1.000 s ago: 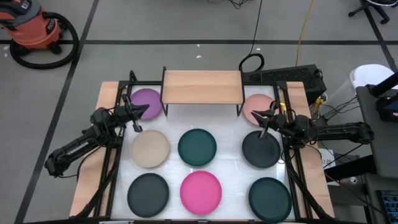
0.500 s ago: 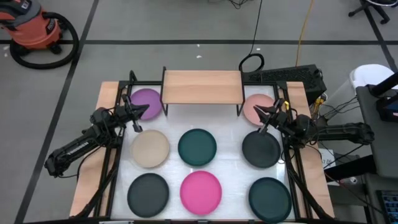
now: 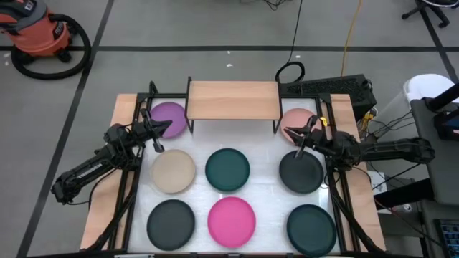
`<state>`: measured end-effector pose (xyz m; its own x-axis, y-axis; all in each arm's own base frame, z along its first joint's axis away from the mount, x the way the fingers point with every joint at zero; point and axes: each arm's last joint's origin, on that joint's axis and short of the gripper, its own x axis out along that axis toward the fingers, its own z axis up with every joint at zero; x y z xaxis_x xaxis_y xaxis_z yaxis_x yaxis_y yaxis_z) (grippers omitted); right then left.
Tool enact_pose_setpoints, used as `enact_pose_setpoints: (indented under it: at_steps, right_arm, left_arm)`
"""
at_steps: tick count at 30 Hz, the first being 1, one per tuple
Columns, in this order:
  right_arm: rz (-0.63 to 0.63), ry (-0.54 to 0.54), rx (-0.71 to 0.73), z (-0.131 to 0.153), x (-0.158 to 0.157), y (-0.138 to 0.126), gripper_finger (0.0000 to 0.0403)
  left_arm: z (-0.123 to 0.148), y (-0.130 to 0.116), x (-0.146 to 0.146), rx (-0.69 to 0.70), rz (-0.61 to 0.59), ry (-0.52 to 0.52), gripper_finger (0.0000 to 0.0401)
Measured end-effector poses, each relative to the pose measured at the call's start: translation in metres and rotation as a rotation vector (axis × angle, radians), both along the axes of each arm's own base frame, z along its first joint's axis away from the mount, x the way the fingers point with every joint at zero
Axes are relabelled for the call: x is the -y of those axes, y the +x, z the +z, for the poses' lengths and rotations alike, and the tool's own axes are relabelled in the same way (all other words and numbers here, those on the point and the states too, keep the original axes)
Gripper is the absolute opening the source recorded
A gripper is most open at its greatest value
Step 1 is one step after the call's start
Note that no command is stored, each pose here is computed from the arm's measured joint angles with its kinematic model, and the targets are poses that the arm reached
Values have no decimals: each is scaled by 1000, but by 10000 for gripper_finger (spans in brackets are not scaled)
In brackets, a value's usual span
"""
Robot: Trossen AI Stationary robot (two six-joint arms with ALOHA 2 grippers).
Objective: Place and stack plates onto a shelf
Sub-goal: Put the light orange plate on the shelf
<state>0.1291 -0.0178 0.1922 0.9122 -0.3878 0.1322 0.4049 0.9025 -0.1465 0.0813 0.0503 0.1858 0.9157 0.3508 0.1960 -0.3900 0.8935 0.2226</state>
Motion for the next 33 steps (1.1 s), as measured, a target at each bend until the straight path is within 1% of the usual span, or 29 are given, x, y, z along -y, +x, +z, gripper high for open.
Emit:
enact_pose_setpoints:
  at_steps: [3,12,33]
  right_arm:
    - [1,1,-19,-1,0,4,34]
    - [24,-13,8,0,0,10,34]
    - [19,-11,6,0,0,10,34]
  left_arm:
    - [0,0,0,0,0,0,17]
    - [0,0,0,0,0,0,17]
    - [0,0,0,0,0,0,17]
